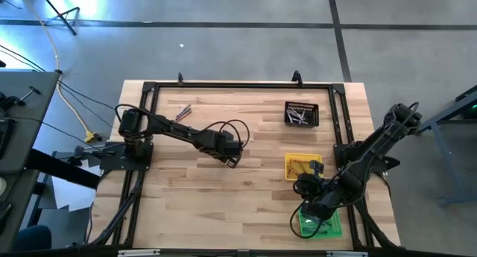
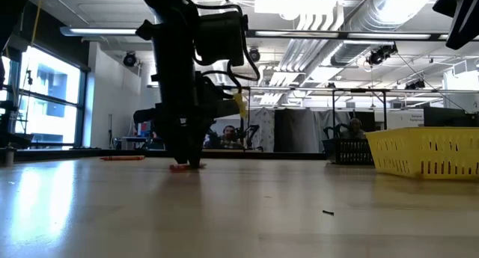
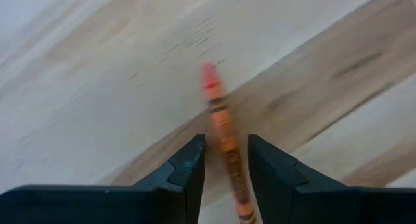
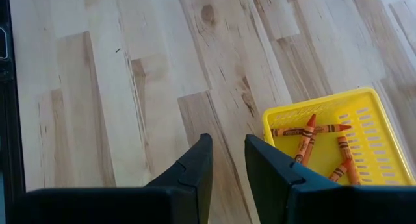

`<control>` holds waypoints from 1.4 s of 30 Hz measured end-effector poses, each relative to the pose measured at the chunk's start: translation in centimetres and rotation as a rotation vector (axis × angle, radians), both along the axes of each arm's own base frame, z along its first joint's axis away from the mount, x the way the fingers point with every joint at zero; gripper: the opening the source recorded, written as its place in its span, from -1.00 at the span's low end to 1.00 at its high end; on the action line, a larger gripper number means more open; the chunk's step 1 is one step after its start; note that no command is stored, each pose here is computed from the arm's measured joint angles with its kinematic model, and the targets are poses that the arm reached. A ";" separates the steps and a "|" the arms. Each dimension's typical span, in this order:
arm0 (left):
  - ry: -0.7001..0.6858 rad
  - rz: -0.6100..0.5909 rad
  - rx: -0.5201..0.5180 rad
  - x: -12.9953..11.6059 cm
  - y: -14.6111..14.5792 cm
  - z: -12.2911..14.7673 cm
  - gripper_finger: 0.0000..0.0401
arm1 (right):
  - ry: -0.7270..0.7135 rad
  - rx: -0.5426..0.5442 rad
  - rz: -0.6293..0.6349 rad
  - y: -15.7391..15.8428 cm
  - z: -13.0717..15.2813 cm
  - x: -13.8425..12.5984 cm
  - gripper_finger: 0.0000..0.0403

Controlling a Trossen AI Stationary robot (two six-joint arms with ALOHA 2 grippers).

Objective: Sort crayons
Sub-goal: Put the orange crayon into the yellow basket

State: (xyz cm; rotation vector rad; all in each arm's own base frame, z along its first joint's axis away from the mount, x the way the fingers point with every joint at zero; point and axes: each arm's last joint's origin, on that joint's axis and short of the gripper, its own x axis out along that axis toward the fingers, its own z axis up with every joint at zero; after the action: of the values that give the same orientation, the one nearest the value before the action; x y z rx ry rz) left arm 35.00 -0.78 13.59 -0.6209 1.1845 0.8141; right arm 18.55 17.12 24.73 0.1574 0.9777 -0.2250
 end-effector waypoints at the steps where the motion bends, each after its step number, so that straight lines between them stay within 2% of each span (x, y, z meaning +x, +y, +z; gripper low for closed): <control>1: 0.005 -0.002 -0.008 0.0 0.0 -0.1 -0.47 | 0.000 0.000 0.000 0.0 0.0 0.0 -0.59; 9: 0.072 -0.042 -0.021 0.0 0.0 -1.4 -0.51 | -0.005 0.005 0.000 0.0 0.0 0.0 -0.59; 18: 0.131 -0.095 -0.038 -0.5 0.0 -1.4 -0.96 | -0.006 0.007 -0.003 0.0 0.0 0.0 -0.59; 24: 0.128 -0.130 -0.041 -0.6 0.0 -0.9 -0.98 | -0.010 0.014 -0.009 0.1 0.0 0.1 -0.59; 29: 0.093 -0.153 -0.043 -1.4 -0.1 1.2 -0.99 | -0.011 0.046 -0.071 0.0 0.0 0.1 -0.59; 35: -0.097 -0.184 0.066 -1.6 -0.8 5.6 -1.00 | -0.046 0.055 -0.142 -0.3 0.1 0.3 -0.59; 38: -0.259 -0.223 0.113 -1.4 -1.8 8.1 -1.00 | -0.083 0.036 -0.173 -0.7 0.2 0.7 -0.59; 42: -0.475 -0.306 0.209 -0.9 -3.9 10.9 -1.00 | -0.205 -0.033 -0.243 -1.4 0.5 1.6 -0.59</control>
State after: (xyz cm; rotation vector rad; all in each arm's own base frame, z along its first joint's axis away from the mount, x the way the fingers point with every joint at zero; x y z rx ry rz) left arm 34.08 -4.64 24.45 -0.4149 0.7240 0.4838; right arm 20.14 15.74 25.22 0.2649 0.7500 -0.4391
